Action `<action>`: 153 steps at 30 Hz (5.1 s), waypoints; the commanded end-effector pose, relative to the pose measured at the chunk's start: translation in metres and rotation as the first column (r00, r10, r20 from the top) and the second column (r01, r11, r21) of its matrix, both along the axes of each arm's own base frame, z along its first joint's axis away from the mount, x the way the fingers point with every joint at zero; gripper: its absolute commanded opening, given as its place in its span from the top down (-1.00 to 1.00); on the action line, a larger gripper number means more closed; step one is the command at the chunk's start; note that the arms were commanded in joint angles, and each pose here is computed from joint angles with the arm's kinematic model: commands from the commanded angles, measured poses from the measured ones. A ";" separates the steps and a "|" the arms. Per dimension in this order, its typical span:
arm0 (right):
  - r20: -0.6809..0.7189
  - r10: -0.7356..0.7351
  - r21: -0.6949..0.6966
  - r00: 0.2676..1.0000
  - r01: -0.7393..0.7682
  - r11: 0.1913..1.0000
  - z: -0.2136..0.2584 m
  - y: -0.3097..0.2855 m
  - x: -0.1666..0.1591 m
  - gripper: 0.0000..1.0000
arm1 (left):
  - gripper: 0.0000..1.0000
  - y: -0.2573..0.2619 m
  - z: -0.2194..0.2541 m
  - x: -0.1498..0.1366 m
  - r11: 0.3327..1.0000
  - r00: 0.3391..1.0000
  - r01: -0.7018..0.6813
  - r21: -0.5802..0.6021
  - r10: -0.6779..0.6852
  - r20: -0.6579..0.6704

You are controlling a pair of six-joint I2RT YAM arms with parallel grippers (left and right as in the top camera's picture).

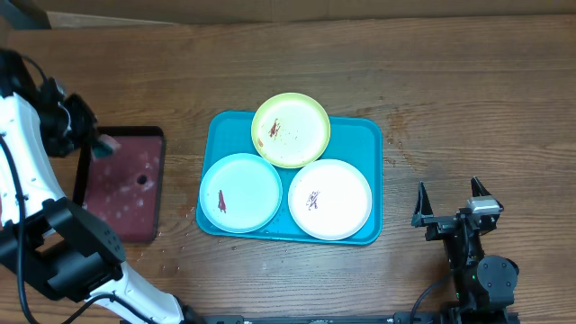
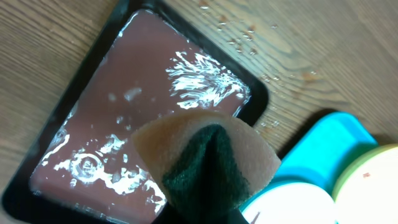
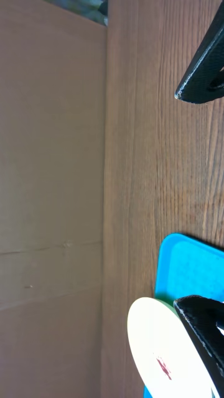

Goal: Clean dirty plates on tray and stack at the side
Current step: 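Raise the sponge with the left gripper above the red tray, then move the sponge onto the light-blue-rimmed plate with the left gripper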

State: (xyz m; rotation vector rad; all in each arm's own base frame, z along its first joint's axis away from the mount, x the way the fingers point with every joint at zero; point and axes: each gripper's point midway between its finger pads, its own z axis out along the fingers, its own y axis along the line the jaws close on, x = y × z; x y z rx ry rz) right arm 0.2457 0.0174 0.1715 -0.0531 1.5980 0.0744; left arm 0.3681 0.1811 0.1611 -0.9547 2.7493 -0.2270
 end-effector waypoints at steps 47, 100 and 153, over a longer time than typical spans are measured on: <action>0.003 -0.012 -0.004 1.000 0.012 1.000 -0.002 -0.002 0.000 -1.00 | 0.92 0.021 0.079 0.007 0.992 0.850 0.025 0.124 -0.087 0.519; -0.001 -0.013 -0.004 1.000 0.013 1.000 -0.003 -0.002 0.001 -1.00 | 0.92 0.012 -0.075 -0.048 0.983 1.000 0.004 0.181 -0.001 -0.018; -0.001 -0.013 -0.004 1.000 0.013 1.000 -0.003 -0.002 0.001 -1.00 | 0.92 -0.258 0.002 -0.035 0.843 0.867 0.481 -0.242 -0.499 -0.015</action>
